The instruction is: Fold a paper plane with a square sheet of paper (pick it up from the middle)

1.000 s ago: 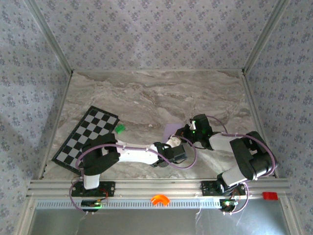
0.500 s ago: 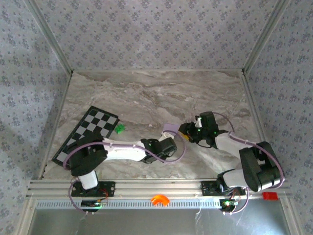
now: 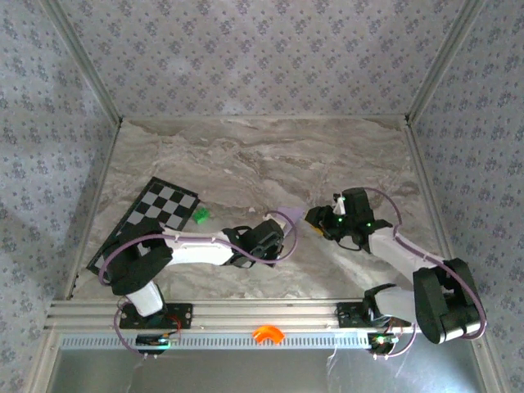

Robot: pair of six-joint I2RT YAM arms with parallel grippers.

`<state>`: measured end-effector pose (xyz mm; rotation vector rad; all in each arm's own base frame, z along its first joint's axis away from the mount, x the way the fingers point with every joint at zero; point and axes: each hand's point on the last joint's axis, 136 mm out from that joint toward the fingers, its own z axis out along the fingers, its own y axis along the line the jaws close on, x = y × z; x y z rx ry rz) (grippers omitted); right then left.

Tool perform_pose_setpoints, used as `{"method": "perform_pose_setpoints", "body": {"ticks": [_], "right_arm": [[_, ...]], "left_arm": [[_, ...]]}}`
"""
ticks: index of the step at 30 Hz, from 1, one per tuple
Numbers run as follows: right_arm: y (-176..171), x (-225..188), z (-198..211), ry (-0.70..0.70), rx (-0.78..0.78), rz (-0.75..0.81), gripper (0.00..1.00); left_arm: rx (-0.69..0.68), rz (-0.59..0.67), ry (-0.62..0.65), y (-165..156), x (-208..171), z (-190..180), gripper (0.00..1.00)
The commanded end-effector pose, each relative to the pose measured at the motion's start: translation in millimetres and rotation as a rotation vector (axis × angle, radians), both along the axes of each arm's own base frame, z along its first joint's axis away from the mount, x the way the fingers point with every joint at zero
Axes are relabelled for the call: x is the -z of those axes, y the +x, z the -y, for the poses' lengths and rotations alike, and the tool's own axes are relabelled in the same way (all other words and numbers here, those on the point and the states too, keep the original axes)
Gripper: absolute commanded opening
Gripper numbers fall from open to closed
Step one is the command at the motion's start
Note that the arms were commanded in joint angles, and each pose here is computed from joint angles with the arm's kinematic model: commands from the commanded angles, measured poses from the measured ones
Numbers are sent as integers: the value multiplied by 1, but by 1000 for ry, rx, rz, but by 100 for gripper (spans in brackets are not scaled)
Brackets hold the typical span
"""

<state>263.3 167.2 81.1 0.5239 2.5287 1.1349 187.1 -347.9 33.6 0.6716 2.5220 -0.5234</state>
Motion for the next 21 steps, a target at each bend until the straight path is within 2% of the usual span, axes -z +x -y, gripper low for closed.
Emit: {"method": "perform_pose_setpoints", "body": {"ticks": [1,21], "right_arm": [[-7,7,7,-24,6,-14,45],[-13,12,6,-12,-10,-12,45]], "left_arm": [[-4,-16,-75,0,-13,5,0],[0,-167,-216,3,1,2,0]]}}
